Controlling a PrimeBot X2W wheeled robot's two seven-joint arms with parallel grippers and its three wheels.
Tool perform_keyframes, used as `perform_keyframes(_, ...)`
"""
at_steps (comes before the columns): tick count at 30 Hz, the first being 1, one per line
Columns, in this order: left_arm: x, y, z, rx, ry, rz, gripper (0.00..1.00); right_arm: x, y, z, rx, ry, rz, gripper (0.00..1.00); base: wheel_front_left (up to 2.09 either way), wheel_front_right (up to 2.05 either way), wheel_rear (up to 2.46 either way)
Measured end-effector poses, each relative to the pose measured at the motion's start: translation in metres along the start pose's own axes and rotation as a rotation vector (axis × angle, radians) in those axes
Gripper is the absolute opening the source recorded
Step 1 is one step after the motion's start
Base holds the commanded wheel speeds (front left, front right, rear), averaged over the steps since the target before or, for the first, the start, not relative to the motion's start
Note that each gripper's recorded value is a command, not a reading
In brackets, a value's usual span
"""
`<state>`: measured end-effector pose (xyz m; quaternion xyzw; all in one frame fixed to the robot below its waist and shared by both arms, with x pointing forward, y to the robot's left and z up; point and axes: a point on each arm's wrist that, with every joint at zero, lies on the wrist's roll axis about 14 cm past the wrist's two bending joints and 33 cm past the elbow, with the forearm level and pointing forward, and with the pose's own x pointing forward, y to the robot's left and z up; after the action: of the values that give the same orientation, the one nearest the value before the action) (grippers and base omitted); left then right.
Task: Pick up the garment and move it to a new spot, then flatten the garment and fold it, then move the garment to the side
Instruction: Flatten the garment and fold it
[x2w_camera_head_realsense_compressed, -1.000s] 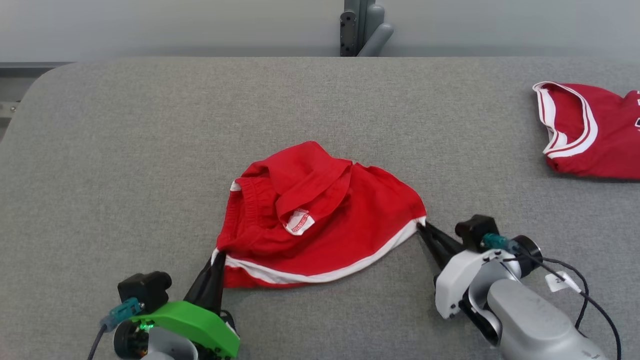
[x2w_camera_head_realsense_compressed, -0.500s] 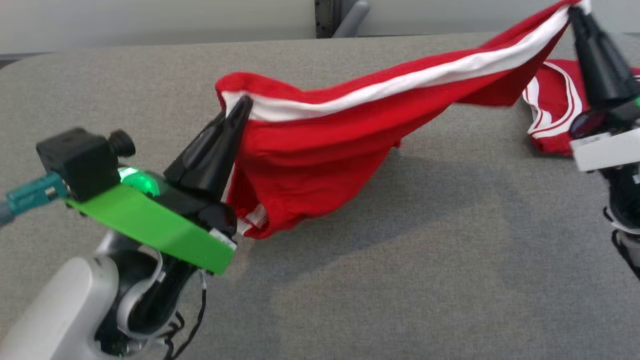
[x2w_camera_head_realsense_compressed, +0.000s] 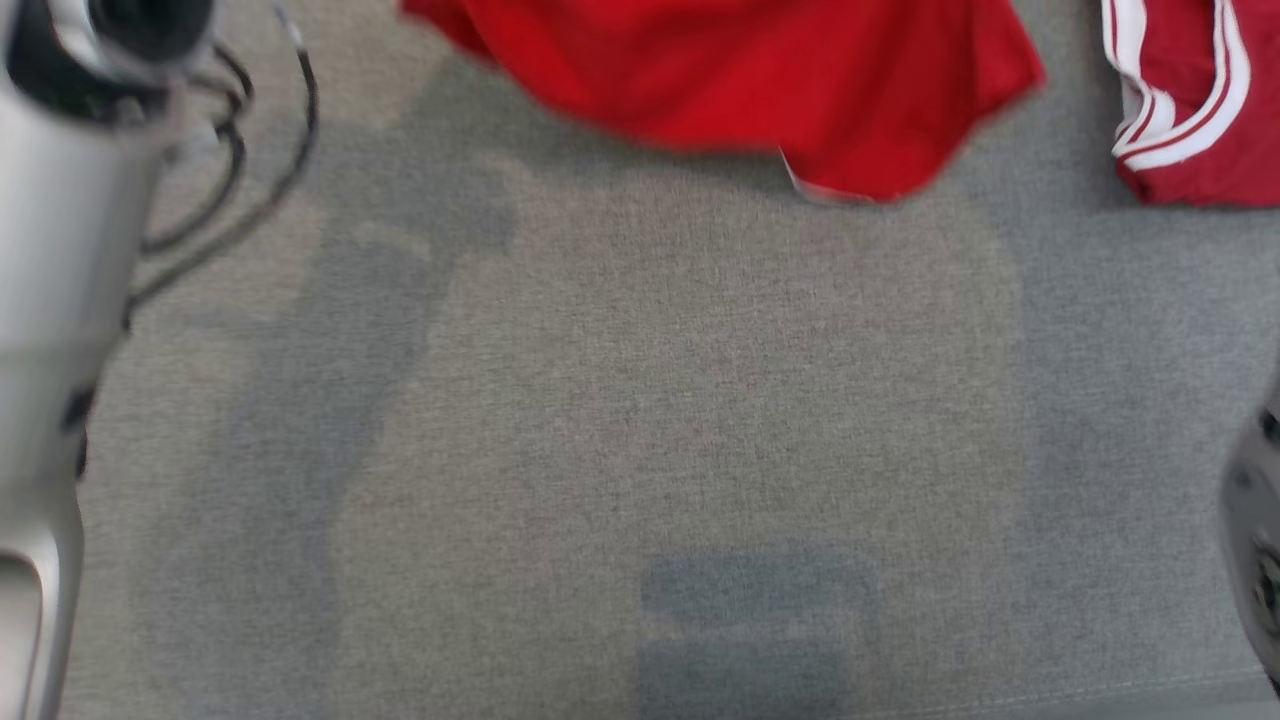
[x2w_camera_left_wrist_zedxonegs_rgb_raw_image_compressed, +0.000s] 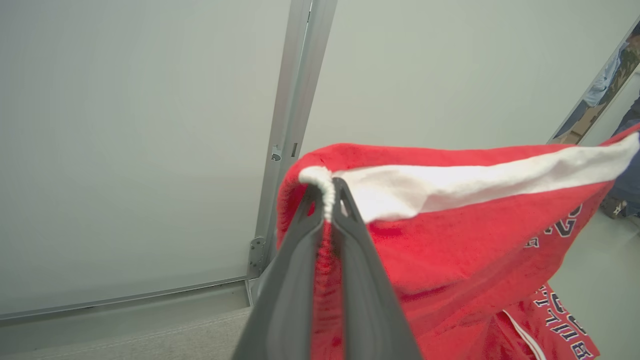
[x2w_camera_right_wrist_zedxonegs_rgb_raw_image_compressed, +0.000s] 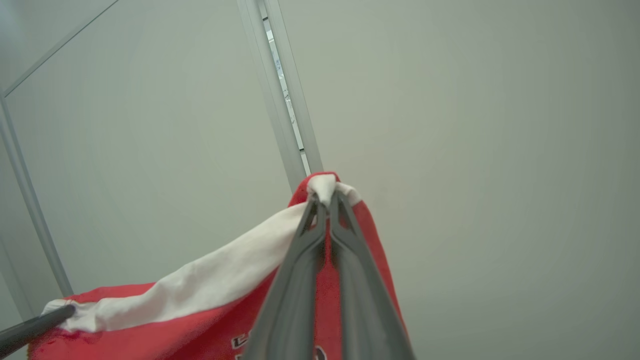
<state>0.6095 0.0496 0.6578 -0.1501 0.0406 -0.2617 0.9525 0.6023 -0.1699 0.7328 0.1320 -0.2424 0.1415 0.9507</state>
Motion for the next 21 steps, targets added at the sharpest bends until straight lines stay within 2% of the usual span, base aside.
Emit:
perform_keyframes(2,0.024,0.015,0.013,0.014,-0.079,0.032,0.00,0.021,-0.001,-0.014,0.033,-0.023,-0.032,0.00,0.00,0.00,0.00)
perform_keyframes(6,0.058,0.023,0.030,0.073,-0.264,0.017,0.00,0.045,-0.014,-0.024,-0.007,-0.097,-0.072,0.00,0.00,0.00,0.00)
perform_keyframes(7,0.065,0.023,0.027,0.111,-0.281,-0.005,0.00,0.046,-0.016,-0.029,-0.005,-0.108,-0.075,0.00,0.00,0.00,0.00)
perform_keyframes(10,0.075,0.029,-0.001,0.110,-0.306,-0.060,0.00,0.038,-0.011,-0.064,-0.018,-0.069,-0.045,0.00,0.00,0.00,0.00)
perform_keyframes(12,0.074,0.037,-0.043,0.125,-0.253,-0.074,0.00,0.015,-0.018,-0.099,-0.016,0.013,-0.053,0.00,0.00,0.00,0.00)
perform_keyframes(15,0.054,0.055,-0.112,0.117,-0.152,-0.039,0.00,-0.043,-0.045,-0.145,-0.030,0.162,-0.115,0.00,0.00,0.00,0.00)
perform_keyframes(16,0.045,0.058,-0.131,0.095,-0.126,-0.024,0.00,-0.065,-0.053,-0.157,-0.036,0.213,-0.138,0.00,0.00,0.00,0.00)
perform_keyframes(19,0.007,0.061,-0.195,0.006,-0.008,0.024,0.00,-0.141,-0.063,-0.196,0.037,0.371,-0.240,0.00,0.00,0.00,0.00)
perform_keyframes(21,-0.022,0.058,-0.230,-0.045,0.070,0.057,0.00,-0.188,-0.067,-0.206,0.073,0.443,-0.311,0.00,0.00,0.00,0.00)
